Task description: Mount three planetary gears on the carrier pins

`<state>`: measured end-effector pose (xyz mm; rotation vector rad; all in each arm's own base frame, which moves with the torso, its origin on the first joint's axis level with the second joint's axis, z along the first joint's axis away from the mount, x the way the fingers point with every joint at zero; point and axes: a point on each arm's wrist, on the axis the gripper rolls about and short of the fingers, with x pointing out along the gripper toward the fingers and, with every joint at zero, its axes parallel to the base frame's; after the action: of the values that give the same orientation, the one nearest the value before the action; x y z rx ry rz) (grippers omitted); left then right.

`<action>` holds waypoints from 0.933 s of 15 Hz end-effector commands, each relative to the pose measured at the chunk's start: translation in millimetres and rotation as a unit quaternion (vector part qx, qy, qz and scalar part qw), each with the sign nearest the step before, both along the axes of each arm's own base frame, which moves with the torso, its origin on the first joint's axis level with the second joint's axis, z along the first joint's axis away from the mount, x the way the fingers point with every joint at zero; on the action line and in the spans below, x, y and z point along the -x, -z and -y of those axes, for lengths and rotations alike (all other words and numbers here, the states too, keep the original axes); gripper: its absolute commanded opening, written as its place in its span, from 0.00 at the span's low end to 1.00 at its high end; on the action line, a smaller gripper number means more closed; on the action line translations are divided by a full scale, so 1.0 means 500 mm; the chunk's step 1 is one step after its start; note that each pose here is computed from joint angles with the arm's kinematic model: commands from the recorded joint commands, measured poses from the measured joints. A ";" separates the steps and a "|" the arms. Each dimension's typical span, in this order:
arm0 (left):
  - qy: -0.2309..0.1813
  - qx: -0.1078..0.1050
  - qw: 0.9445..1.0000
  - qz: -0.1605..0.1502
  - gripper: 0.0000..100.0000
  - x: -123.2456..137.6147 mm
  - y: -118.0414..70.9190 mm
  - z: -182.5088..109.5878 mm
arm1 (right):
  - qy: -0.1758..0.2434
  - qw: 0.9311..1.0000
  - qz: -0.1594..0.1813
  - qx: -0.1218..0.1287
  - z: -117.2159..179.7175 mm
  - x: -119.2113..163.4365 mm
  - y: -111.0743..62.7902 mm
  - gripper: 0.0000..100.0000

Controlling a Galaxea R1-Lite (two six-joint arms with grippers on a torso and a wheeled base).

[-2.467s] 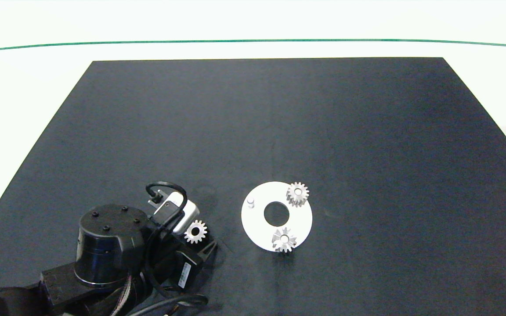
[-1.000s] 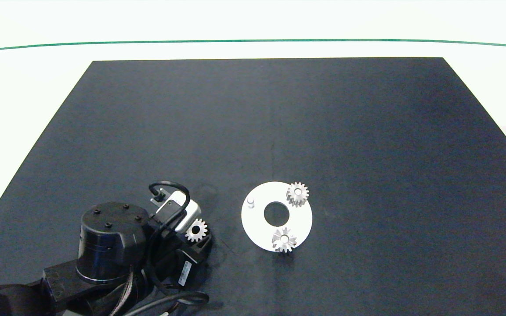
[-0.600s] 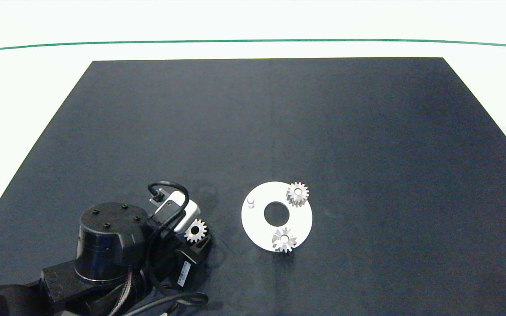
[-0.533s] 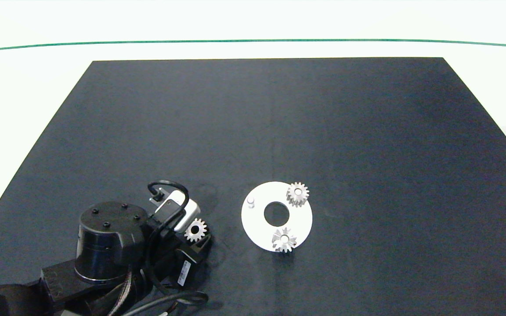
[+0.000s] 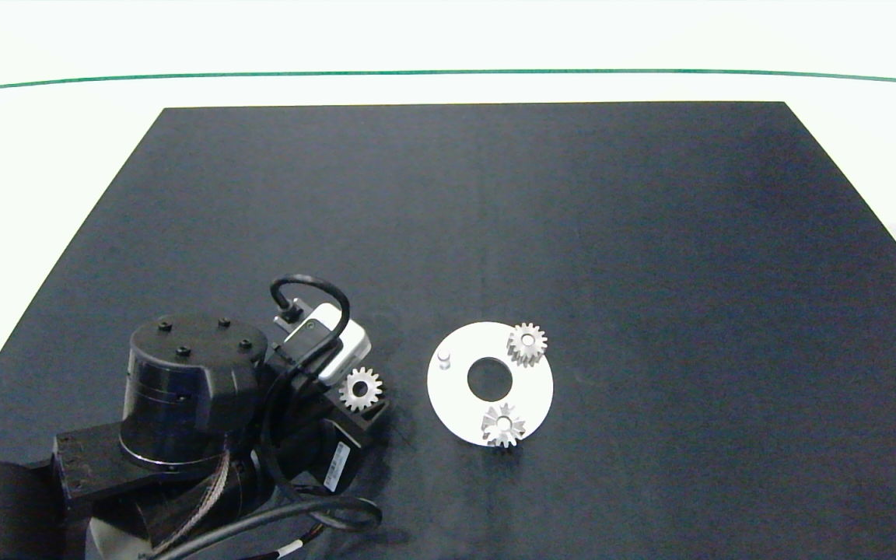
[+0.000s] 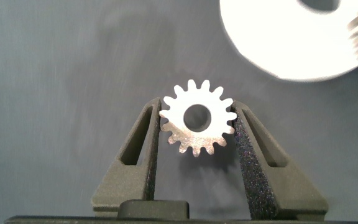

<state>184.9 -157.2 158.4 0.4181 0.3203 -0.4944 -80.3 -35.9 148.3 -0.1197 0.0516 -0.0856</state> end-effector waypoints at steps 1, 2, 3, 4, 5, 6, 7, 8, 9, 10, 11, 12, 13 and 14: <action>0.018 0.017 0.999 0.021 0.13 -0.005 -0.049 0.031 | 0.000 1.000 -0.005 0.002 0.000 -0.002 0.003 1.00; 0.026 0.014 0.999 0.019 0.13 -0.003 -0.059 0.041 | 0.001 1.000 -0.005 0.002 -0.001 -0.002 0.003 1.00; 0.036 0.010 0.999 0.014 0.13 0.000 -0.064 0.055 | 0.001 1.000 -0.005 0.002 -0.001 -0.002 0.003 1.00; 0.041 0.003 0.999 0.012 0.13 0.004 -0.060 0.068 | 0.000 1.000 -0.006 0.002 0.000 -0.003 0.004 1.00; 0.026 -0.012 1.000 0.011 0.13 -0.002 -0.048 0.078 | 0.000 1.000 -0.006 0.002 0.000 -0.003 0.004 1.00; 0.017 -0.019 1.000 0.012 0.13 -0.008 -0.043 0.087 | -0.001 1.000 -0.006 0.002 0.000 -0.003 0.004 1.00; 0.018 -0.018 1.000 0.015 0.13 -0.011 -0.046 0.091 | -0.003 1.000 -0.006 0.002 0.000 -0.003 0.004 1.00; 0.018 -0.015 1.000 0.017 0.13 -0.015 -0.052 0.095 | -0.003 1.000 -0.005 0.001 0.001 -0.003 0.003 1.00; 0.019 -0.016 0.999 0.019 0.13 -0.017 -0.052 0.098 | -0.003 1.000 -0.005 0.001 0.001 -0.003 0.003 1.00; 0.021 -0.022 0.999 0.022 0.13 -0.021 -0.053 0.101 | -0.003 1.000 -0.005 0.001 0.001 -0.003 0.003 1.00; 0.022 -0.023 0.999 0.024 0.13 -0.023 -0.055 0.103 | -0.003 1.000 -0.005 0.001 0.001 -0.003 0.003 1.00; 0.022 -0.020 0.999 0.026 0.13 -0.025 -0.057 0.106 | -0.003 1.000 -0.005 0.001 0.001 -0.003 0.003 1.00; 0.022 -0.019 0.999 0.028 0.13 -0.030 -0.061 0.113 | -0.003 1.000 -0.005 0.001 0.001 -0.003 0.003 1.00; 0.023 -0.018 0.999 0.028 0.13 -0.032 -0.061 0.116 | -0.003 1.000 -0.005 0.001 0.001 -0.003 0.003 1.00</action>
<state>198.2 -212.0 190.2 0.4721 0.2648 -0.5235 -79.2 -36.2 147.0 -0.1201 0.0565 -0.0782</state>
